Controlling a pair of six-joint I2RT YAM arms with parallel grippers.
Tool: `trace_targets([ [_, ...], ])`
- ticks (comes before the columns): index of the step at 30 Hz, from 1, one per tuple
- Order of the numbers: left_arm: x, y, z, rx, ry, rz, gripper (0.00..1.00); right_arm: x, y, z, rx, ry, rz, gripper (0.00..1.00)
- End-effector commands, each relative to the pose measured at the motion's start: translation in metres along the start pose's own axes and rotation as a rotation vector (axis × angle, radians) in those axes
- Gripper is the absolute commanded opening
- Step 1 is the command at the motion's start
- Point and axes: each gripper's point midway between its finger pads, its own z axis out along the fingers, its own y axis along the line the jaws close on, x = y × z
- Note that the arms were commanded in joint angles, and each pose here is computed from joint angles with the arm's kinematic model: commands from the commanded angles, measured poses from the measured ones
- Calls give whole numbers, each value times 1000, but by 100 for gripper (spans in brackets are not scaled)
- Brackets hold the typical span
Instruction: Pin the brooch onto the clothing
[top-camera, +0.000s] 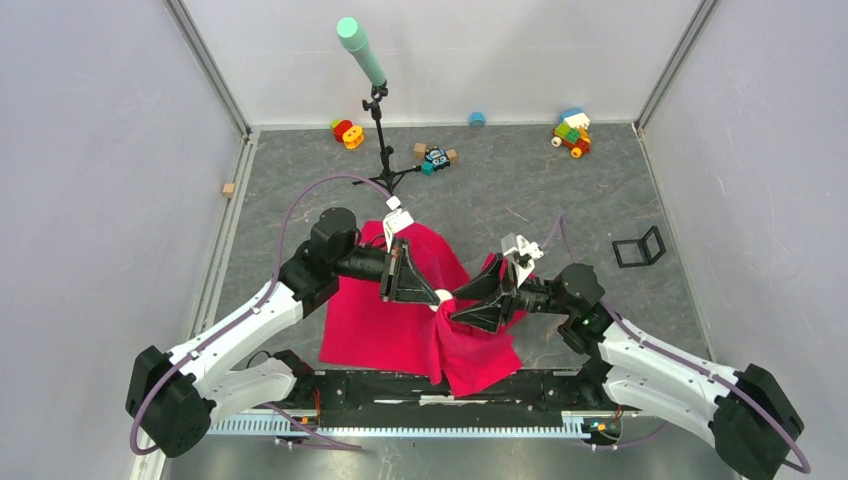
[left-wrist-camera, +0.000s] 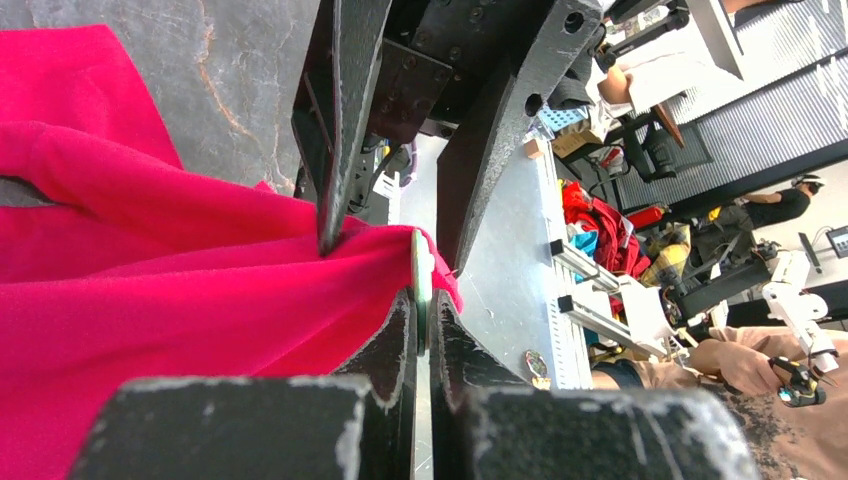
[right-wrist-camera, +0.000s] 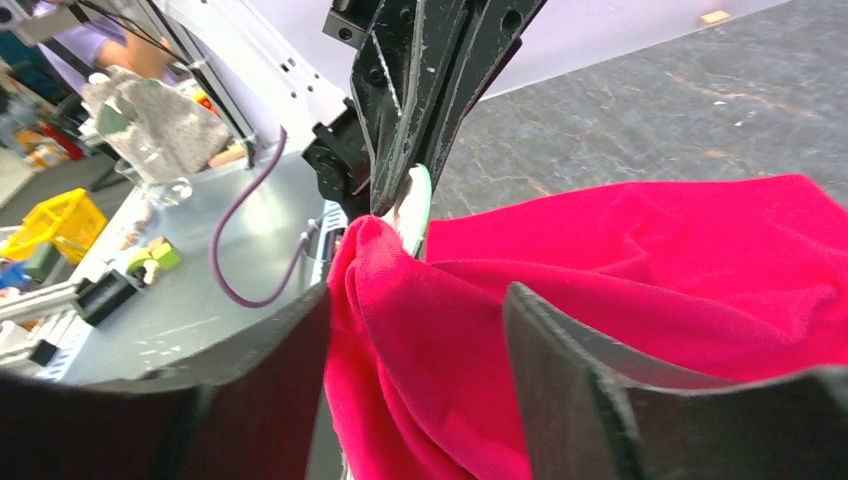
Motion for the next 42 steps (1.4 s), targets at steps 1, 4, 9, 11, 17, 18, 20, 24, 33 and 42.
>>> trace_targets([
  [1, -7, -16, -2, 57, -1, 101, 2, -17, 21, 7, -93, -74, 31, 53],
  [4, -6, -17, -1, 59, 1, 103, 2, -16, 17, 9, -72, -78, 51, 49],
  [9, -5, -18, -1, 65, 5, 103, 2, -21, 18, 10, -69, -104, 71, 48],
  [11, -5, -19, 0, 67, 6, 105, 2, -19, 15, 11, -53, -101, 78, 43],
  [17, -4, -19, 0, 68, 9, 104, 2, -14, 10, 14, -35, -84, 94, 36],
  [18, -4, -19, 0, 68, 9, 104, 2, -12, 8, 15, -27, -77, 98, 36],
  [20, -4, -19, 0, 67, 9, 101, 2, -11, 7, 16, -16, -73, 94, 36],
  [24, -4, -19, 0, 68, 9, 102, 2, -13, 5, 17, 0, -81, 98, 36],
  [33, -2, -20, 1, 75, 17, 102, 2, -9, -7, 19, 63, -70, 137, 25],
  [42, 4, -25, 3, 84, 46, 138, 2, 0, -27, 23, 163, -36, 245, 2],
])
